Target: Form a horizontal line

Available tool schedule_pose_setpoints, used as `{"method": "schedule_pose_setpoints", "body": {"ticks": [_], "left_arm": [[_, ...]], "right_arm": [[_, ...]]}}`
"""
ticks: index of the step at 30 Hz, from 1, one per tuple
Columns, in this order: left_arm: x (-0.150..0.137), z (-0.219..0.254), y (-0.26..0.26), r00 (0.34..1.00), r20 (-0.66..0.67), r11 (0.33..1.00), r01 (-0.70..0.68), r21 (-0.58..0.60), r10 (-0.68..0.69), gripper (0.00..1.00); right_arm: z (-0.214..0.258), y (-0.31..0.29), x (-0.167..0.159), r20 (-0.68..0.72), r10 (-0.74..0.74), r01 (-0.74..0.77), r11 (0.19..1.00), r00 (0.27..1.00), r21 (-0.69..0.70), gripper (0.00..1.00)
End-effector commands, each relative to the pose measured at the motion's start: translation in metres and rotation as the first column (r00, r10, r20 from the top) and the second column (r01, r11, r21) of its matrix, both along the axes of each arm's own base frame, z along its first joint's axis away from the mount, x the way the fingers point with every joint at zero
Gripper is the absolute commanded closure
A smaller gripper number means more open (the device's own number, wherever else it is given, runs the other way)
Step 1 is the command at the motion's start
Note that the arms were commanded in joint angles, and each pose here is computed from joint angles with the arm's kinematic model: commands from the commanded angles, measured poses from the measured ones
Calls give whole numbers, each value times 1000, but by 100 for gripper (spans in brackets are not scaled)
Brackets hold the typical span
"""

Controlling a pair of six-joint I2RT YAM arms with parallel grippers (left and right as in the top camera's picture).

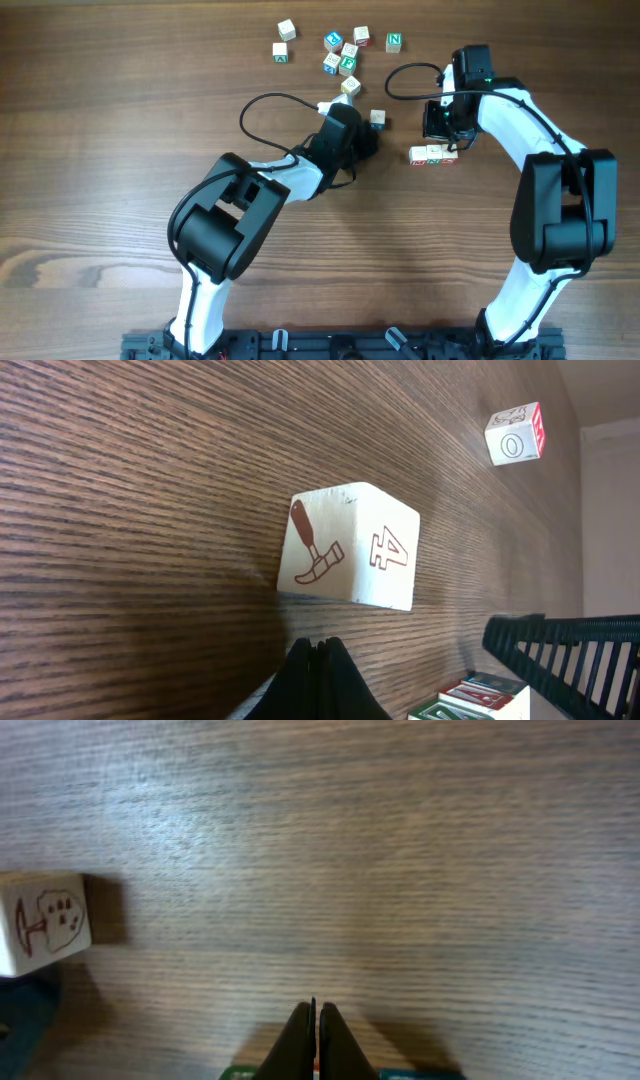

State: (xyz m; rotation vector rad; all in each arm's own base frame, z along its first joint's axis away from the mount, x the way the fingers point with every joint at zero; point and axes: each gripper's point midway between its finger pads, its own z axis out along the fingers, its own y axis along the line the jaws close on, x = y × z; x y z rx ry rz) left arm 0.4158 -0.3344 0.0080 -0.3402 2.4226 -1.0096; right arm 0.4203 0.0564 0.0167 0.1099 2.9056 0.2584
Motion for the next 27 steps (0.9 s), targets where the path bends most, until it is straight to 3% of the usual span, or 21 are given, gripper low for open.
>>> {"method": "schedule_pose_setpoints", "body": {"ticks": [1, 27], "left_arm": [[3, 14, 0, 999, 44, 1000, 3, 6, -4, 96], [3, 14, 0, 999, 44, 1000, 3, 6, -4, 96]], "right_arm": [[-1, 7, -1, -15, 21, -20, 999, 1000, 31, 95], [-3, 6, -11, -59, 20, -18, 999, 998, 28, 95]]}}
